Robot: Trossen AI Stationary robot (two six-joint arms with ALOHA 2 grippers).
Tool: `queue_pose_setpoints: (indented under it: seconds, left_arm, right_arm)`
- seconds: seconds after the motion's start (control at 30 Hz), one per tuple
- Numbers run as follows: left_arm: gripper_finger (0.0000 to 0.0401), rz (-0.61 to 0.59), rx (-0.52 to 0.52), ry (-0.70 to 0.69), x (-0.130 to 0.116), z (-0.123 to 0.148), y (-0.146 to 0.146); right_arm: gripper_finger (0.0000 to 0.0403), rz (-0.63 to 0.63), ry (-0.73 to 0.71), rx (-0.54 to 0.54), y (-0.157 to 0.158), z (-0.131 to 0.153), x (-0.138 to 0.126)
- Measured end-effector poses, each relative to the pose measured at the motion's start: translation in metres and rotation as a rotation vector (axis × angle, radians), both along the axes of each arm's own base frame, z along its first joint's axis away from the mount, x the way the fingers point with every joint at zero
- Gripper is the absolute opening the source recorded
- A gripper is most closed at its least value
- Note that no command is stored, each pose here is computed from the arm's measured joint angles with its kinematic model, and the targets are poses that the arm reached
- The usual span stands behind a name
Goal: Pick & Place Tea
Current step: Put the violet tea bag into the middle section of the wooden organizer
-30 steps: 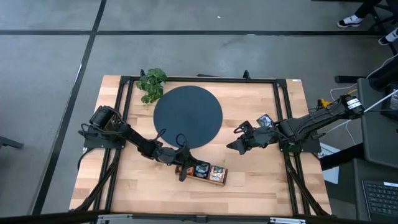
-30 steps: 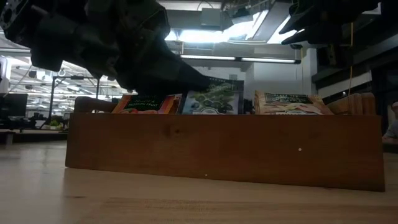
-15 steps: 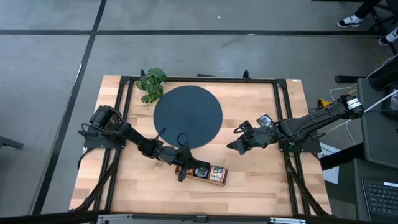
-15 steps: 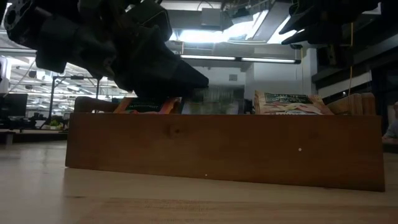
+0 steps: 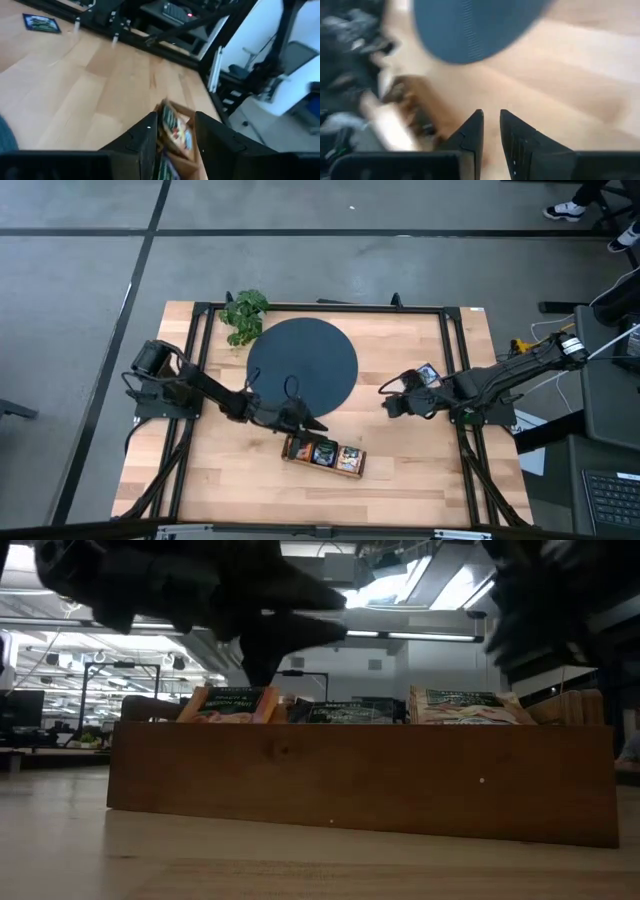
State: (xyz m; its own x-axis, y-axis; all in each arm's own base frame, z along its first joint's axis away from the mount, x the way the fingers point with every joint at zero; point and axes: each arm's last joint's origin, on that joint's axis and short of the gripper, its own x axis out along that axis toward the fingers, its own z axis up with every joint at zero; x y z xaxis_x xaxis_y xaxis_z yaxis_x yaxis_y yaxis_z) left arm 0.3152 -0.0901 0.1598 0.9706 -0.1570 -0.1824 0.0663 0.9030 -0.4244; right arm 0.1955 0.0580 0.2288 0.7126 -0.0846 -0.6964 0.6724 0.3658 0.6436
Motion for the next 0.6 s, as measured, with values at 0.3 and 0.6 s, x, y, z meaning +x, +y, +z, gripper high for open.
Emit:
queue_pose_setpoints:
  seconds: [0.3, 0.6]
  left_arm:
    - [0.0118, 0.031, -0.174, 0.127, 0.004, 0.022, 0.044]
    - [0.0101, -0.002, -0.295, 0.261, 0.015, 0.043, 0.108]
  right_arm:
    - [0.0066, -0.205, 0.311, -0.09, -0.022, -0.013, -0.036]
    - [0.0029, -0.392, 0.585, -0.142, -0.047, -0.027, -0.046]
